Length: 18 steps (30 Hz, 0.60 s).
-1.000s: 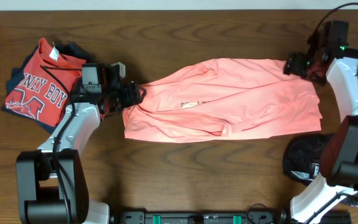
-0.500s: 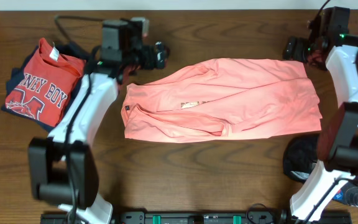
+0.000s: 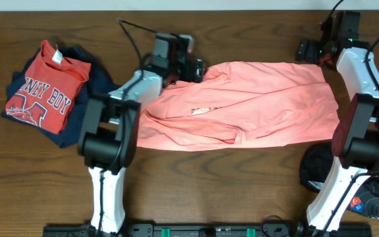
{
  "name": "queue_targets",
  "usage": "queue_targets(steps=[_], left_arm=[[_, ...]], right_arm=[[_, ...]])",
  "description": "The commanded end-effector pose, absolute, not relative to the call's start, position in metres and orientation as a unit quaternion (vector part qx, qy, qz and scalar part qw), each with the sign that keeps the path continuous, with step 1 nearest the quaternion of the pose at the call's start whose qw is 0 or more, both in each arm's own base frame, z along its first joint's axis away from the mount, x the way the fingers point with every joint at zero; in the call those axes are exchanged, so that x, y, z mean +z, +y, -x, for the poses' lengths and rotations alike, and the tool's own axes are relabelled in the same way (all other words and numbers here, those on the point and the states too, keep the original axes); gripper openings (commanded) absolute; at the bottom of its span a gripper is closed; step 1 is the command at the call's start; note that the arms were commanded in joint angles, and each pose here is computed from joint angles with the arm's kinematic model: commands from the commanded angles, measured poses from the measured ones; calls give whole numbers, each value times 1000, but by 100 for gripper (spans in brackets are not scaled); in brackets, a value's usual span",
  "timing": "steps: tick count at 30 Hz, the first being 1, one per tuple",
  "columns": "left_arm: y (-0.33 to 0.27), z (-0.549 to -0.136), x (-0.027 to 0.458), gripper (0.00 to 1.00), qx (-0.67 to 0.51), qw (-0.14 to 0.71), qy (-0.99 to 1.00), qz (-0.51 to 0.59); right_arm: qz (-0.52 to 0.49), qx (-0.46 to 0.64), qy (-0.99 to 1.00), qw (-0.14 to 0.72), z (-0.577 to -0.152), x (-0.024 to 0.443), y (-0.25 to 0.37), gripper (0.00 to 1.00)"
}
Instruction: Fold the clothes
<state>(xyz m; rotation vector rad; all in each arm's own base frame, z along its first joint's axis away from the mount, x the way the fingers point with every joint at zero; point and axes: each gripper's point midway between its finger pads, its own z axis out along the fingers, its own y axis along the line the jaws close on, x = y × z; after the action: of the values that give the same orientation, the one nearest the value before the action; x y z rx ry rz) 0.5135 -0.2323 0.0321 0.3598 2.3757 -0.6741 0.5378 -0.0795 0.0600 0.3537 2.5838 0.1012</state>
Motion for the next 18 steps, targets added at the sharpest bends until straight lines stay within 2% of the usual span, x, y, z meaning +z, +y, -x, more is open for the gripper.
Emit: queue_targets(steps=[1, 4, 7, 8, 10, 11, 13, 14, 18], left_arm=[[-236, -524, 27, 100, -235, 337, 900, -144], [-244, -523, 17, 97, -235, 336, 900, -149], [-251, -517, 6, 82, -236, 326, 902, -155], [-252, -516, 4, 74, -236, 323, 903, -156], [-254, -514, 1, 49, -236, 319, 904, -158], [-255, -513, 2, 30, -237, 318, 905, -156], [-256, -512, 5, 9, -242, 315, 905, -151], [-256, -511, 8, 6, -245, 315, 904, -151], [-260, -507, 18, 6, -259, 311, 901, -156]], right_arm=[[-120, 28, 956, 266, -545, 55, -80, 96], [-117, 27, 958, 262, -544, 51, -80, 96], [-117, 27, 957, 262, -544, 51, -80, 90], [-118, 27, 957, 263, -545, 51, -80, 88], [-118, 26, 957, 265, -545, 52, -80, 86], [-118, 23, 957, 265, -545, 51, -81, 84], [-120, 15, 956, 267, -546, 51, -84, 81], [-120, 15, 955, 270, -547, 51, -84, 81], [-119, 17, 955, 272, -552, 41, -84, 84]])
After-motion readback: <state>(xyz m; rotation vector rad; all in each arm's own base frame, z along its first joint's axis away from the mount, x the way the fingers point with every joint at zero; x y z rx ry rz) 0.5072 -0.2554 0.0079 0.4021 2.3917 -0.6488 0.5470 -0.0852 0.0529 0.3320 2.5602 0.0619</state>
